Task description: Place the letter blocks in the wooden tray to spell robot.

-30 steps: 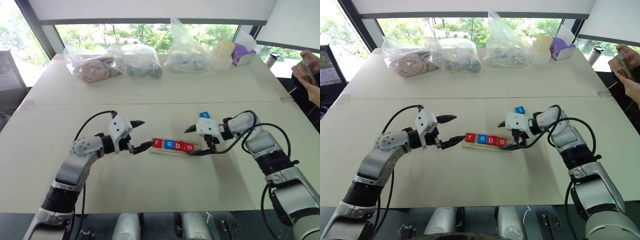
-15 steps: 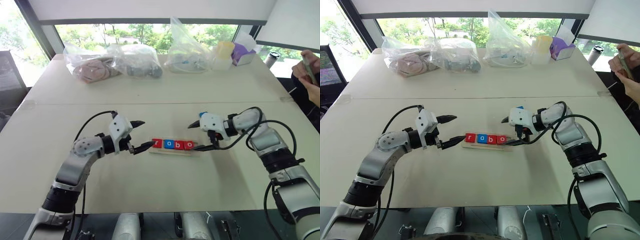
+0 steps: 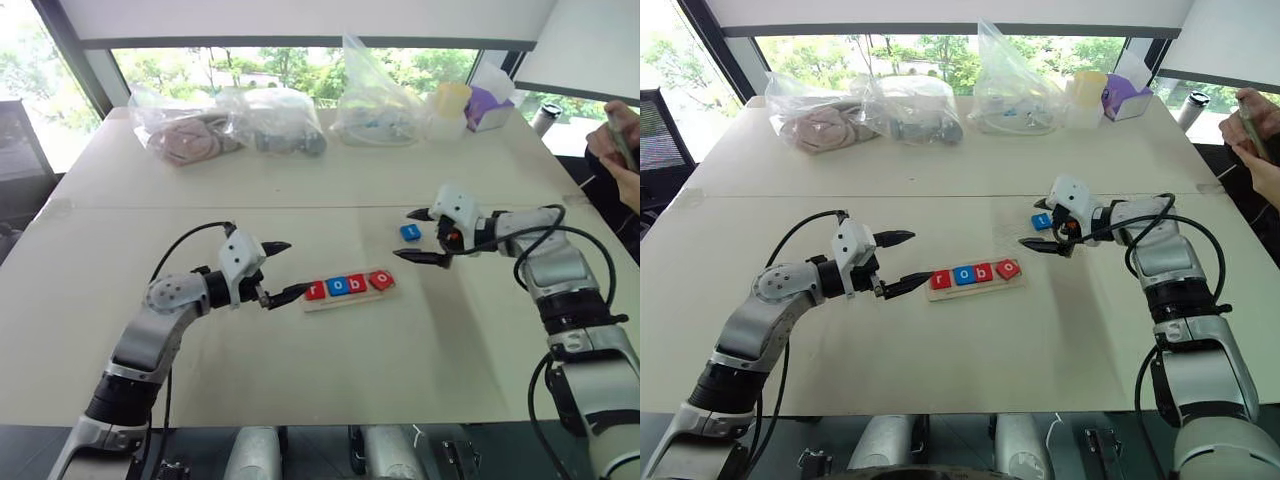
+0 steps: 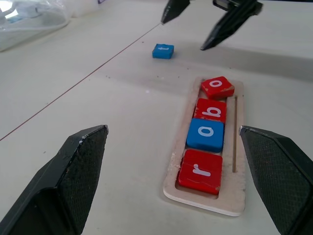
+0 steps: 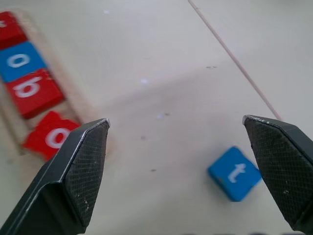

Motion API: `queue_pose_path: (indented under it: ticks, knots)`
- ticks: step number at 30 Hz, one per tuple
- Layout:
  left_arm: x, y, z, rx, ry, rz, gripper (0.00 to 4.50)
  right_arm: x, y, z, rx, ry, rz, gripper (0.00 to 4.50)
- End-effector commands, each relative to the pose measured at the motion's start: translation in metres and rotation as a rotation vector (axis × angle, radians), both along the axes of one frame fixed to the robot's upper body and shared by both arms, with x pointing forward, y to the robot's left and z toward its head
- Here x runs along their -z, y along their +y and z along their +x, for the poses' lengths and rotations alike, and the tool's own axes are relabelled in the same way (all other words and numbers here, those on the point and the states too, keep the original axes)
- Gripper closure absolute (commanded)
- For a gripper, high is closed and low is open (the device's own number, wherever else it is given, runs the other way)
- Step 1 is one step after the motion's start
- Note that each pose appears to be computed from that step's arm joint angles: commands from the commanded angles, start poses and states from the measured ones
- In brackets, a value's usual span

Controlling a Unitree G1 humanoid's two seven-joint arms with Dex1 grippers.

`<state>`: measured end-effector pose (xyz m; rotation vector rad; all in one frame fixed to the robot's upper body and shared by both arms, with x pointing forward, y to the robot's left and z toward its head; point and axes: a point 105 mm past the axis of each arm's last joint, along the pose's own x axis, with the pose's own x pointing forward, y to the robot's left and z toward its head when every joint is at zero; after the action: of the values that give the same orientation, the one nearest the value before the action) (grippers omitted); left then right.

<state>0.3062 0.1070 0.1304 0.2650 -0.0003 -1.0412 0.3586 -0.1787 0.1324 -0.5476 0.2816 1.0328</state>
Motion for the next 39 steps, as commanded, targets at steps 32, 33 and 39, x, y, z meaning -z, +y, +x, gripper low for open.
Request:
queue_pose_path:
  ticks: [32, 33, 39]
  knots:
    - [-0.011, -0.003, -0.004, 0.034, -0.041, -0.005, 0.00, 0.010, 0.025, -0.009, -0.109, -0.139, -0.104, 0.01]
    - [-0.011, -0.003, -0.004, 0.033, -0.041, -0.004, 0.00, 0.009, 0.027, -0.009, -0.114, -0.140, -0.099, 0.01]
    - [-0.011, -0.002, -0.003, 0.028, -0.041, -0.003, 0.00, 0.006, 0.037, -0.013, -0.147, -0.131, -0.075, 0.01]
